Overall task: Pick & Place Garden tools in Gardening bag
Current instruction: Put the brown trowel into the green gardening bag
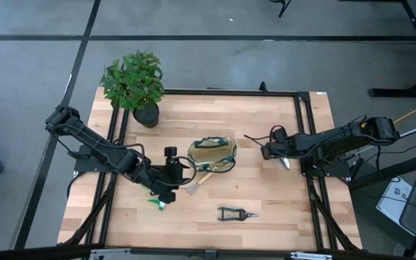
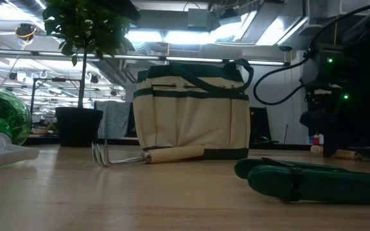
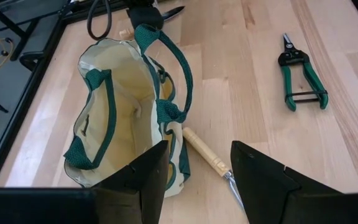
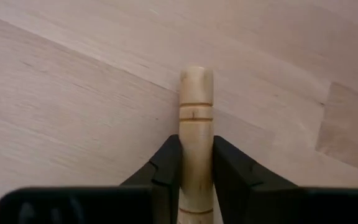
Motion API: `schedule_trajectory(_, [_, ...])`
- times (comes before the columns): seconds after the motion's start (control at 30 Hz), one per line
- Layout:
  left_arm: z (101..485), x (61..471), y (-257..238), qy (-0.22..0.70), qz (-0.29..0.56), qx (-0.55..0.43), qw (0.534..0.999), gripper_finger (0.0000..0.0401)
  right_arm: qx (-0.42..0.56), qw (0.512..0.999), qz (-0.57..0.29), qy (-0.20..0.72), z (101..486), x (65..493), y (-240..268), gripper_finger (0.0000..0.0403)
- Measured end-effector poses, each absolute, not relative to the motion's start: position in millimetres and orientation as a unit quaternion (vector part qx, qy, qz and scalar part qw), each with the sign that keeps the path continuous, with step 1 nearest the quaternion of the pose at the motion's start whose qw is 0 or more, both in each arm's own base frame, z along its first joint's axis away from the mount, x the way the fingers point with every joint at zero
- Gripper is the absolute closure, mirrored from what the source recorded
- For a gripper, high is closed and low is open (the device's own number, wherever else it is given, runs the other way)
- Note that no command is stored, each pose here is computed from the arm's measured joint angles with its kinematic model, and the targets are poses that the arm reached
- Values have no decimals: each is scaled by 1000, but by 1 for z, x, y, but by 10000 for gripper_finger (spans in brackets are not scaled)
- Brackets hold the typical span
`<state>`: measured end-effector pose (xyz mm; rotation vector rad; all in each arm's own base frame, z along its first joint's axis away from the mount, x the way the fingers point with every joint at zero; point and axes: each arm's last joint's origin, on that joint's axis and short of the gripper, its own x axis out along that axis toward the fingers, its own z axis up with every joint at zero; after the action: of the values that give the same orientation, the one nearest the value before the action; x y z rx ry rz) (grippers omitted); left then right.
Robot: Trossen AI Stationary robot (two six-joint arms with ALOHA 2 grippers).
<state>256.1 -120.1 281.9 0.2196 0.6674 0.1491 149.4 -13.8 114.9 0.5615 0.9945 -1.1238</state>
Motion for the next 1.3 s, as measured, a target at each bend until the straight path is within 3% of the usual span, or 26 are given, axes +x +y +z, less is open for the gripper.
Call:
schedule_trajectory(0.3, [282, 256, -120, 326, 75, 105, 936, 232, 246, 700, -499, 449, 115, 150, -14, 336])
schedule_trajectory(0.53, [304, 237, -104, 302, 139, 70, 940, 232, 235, 705, -488, 458, 117, 152, -14, 336])
schedule_trajectory(0.87, [337, 207, -92, 245, 138, 79, 956, 232, 234, 726, -466, 449, 120, 160, -13, 336])
schedule_trajectory(1.3, [339, 204, -91, 244, 124, 72, 959, 232, 212, 762, -444, 422, 123, 169, -14, 336])
